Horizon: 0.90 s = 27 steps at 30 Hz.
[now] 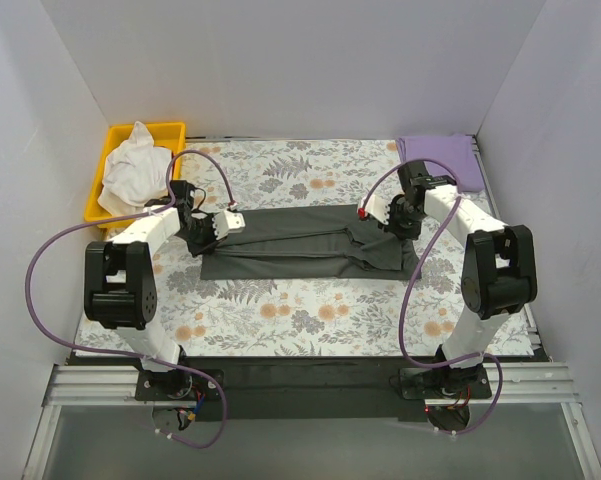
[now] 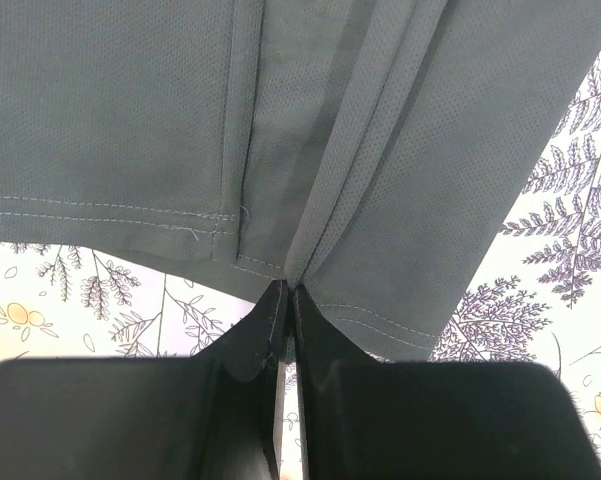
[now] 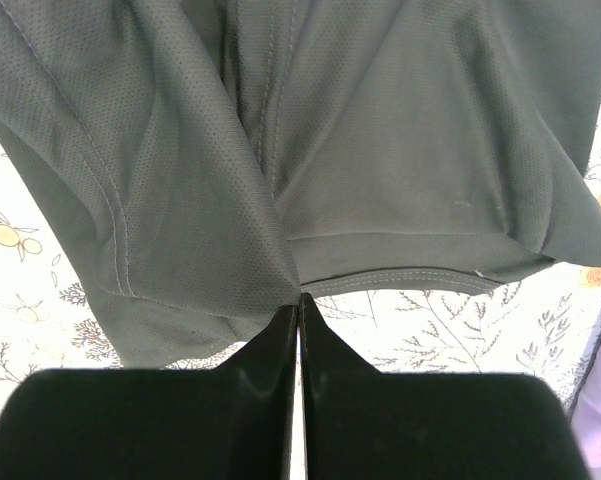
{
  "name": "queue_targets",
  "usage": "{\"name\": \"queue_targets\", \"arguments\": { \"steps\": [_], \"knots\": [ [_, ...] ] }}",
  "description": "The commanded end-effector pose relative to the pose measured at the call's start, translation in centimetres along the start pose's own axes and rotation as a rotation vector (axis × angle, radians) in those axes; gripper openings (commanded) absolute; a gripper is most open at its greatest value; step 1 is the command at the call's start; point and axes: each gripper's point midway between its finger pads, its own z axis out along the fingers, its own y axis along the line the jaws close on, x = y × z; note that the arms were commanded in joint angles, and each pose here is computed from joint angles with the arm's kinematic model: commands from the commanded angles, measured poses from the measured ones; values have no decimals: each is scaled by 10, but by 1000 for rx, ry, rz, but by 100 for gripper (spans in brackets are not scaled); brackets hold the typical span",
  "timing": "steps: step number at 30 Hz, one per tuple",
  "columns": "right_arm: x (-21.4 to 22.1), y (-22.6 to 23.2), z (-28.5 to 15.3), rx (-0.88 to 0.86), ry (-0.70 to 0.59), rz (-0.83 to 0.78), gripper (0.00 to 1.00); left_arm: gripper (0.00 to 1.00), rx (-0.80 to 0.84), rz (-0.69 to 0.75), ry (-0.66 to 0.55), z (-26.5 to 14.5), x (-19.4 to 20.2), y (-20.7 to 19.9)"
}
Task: Fold and stack the t-shirts
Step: Fold the tshirt
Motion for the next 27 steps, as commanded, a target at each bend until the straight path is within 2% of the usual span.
{"name": "queue_targets", "arguments": {
  "steps": [1,15,17,18,20,23,24,25,27],
  "knots": [
    [-8,-17,-16,49,-28,-72,1,0,-49,9,-25,-8,-8,16],
    [-9,-21,-8,38,-37,-55,1,0,-72,-9,-21,-3,-4,21],
    [-8,-22,-6,33,-33,-45,1,5,-84,-24,-24,-1,-3,24],
    [-8,-21,-5,28,-32,-36,1,12,-80,-33,-37,0,-6,23],
    [-8,-21,-2,22,-27,8,1,18,-96,-85,-77,-4,-17,30],
    [-3,-21,-2,21,-22,71,19,30,-85,-142,-215,-23,-56,39],
    [-2,-22,-4,25,-29,91,30,32,-77,-154,-255,-29,-68,40],
    [-2,-28,-10,38,-54,130,35,40,-63,-153,-331,-39,-88,42],
    [-4,-28,-19,22,-89,214,41,44,-35,-187,-391,-47,-113,37]
  ]
}}
